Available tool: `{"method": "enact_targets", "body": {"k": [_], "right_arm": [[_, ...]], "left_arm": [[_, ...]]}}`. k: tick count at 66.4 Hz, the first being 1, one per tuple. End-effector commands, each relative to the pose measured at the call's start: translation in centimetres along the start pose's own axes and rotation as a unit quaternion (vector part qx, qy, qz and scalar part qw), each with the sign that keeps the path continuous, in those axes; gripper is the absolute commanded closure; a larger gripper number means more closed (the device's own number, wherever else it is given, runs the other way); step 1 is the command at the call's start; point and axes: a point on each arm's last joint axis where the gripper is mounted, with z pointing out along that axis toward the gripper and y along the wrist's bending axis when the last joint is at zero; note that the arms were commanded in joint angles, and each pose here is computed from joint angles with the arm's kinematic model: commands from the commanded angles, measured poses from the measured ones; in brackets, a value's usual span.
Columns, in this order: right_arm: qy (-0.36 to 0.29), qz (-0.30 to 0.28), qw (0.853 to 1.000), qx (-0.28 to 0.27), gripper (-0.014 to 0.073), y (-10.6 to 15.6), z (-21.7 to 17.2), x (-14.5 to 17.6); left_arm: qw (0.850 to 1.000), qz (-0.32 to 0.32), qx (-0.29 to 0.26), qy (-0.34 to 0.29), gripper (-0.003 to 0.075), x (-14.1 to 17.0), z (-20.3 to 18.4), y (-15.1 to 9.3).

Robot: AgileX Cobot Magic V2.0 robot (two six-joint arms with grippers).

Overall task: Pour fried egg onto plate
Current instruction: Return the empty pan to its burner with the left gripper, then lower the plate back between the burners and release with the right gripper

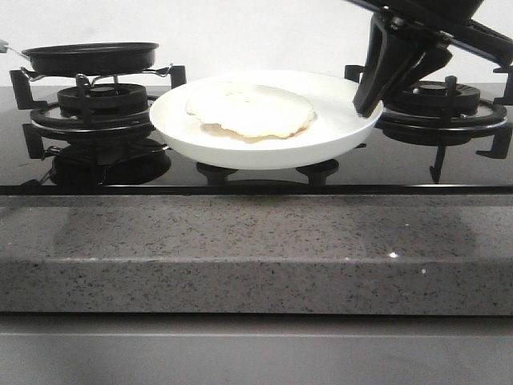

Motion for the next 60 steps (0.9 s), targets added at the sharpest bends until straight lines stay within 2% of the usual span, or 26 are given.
{"method": "enact_targets", "body": {"k": [1,11,26,34,48,60], "right_arm": [[-0.052,-0.004,0.998,-0.025,0.0694,0.9,-2.3,-0.6],[-0.056,-0.004,0.998,-0.026,0.0694,0.9,-2.3,-0.7],[-0.085,-0.005,0.996,-0.031,0.0694,1.0,-2.4,-1.3],[-0.107,-0.039,0.993,-0.033,0.0694,1.3,-3.1,-2.0],[-0.106,-0.046,0.993,-0.038,0.0694,2.1,-5.1,-4.9],[-0.075,-0.049,0.995,-0.030,0.0694,2.1,-4.3,-8.4]], "left_arm": [[0.998,-0.005,0.001,-0.056,0.0205,0.5,-1.2,-0.1],[0.998,-0.005,0.001,-0.059,0.0205,2.3,-1.5,-0.1],[0.998,-0.005,0.002,-0.061,0.0205,2.7,-1.6,-0.1],[0.998,-0.005,0.002,-0.063,0.0205,2.7,-1.6,-0.1],[0.998,-0.005,0.002,-0.066,0.0205,2.6,-1.6,-0.1],[0.998,-0.005,0.002,-0.066,0.0205,2.6,-1.6,-0.1]]}}
